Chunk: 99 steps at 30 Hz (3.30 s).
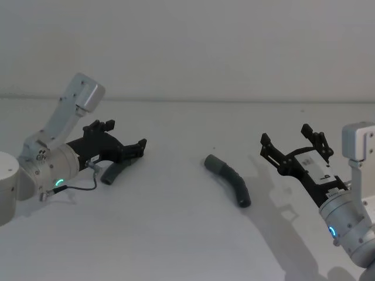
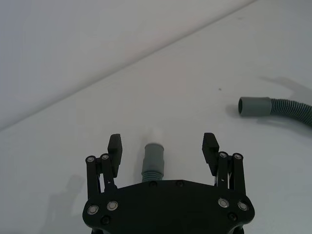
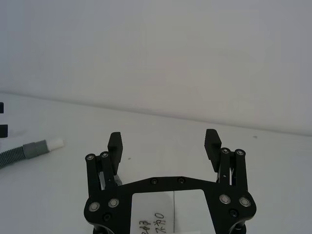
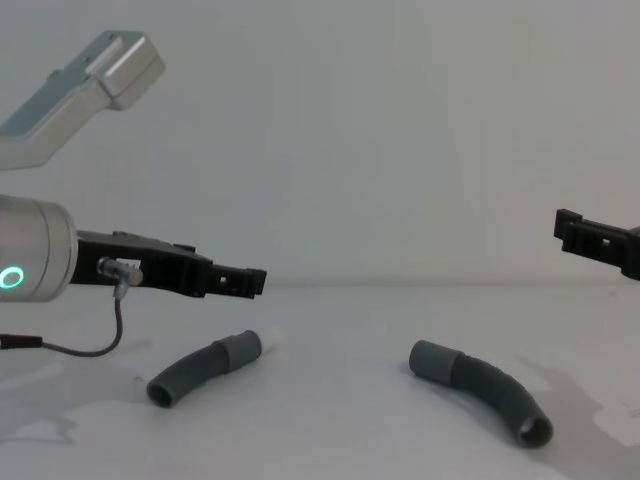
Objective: Use both hands to pick up one end of the pipe from the table, align the ends, and insert them.
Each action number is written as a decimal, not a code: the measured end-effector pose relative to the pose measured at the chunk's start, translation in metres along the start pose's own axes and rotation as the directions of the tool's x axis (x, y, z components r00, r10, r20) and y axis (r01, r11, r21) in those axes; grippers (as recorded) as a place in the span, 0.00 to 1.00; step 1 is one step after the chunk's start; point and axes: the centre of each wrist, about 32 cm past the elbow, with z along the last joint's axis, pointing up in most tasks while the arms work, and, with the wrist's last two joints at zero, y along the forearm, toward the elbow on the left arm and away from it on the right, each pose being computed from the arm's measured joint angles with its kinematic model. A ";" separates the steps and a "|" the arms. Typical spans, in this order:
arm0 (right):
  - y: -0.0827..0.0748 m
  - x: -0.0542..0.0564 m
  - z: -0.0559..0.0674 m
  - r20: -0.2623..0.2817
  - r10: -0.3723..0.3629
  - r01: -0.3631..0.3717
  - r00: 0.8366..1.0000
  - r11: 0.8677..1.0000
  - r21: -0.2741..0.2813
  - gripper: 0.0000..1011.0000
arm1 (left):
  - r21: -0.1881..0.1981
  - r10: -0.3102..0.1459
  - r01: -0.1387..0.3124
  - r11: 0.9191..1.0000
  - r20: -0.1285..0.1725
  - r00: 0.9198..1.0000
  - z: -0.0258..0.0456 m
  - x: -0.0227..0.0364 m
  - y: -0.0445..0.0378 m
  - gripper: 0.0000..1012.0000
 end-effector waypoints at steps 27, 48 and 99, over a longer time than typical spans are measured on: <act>0.000 0.000 0.000 0.000 0.000 0.000 1.000 1.000 0.000 0.99 | 0.110 -0.020 0.023 0.994 -0.028 0.999 -0.0117 0.0189 -0.0124 0.99; 0.000 0.000 0.000 0.000 0.000 0.000 1.000 1.000 0.000 0.99 | 0.174 -0.047 0.050 0.983 -0.023 0.999 -0.0165 0.0277 -0.0326 0.99; 0.000 0.000 0.000 0.000 0.000 0.000 1.000 1.000 0.000 0.99 | 0.229 -0.095 0.100 0.968 -0.035 0.995 -0.0140 0.0308 -0.0540 0.64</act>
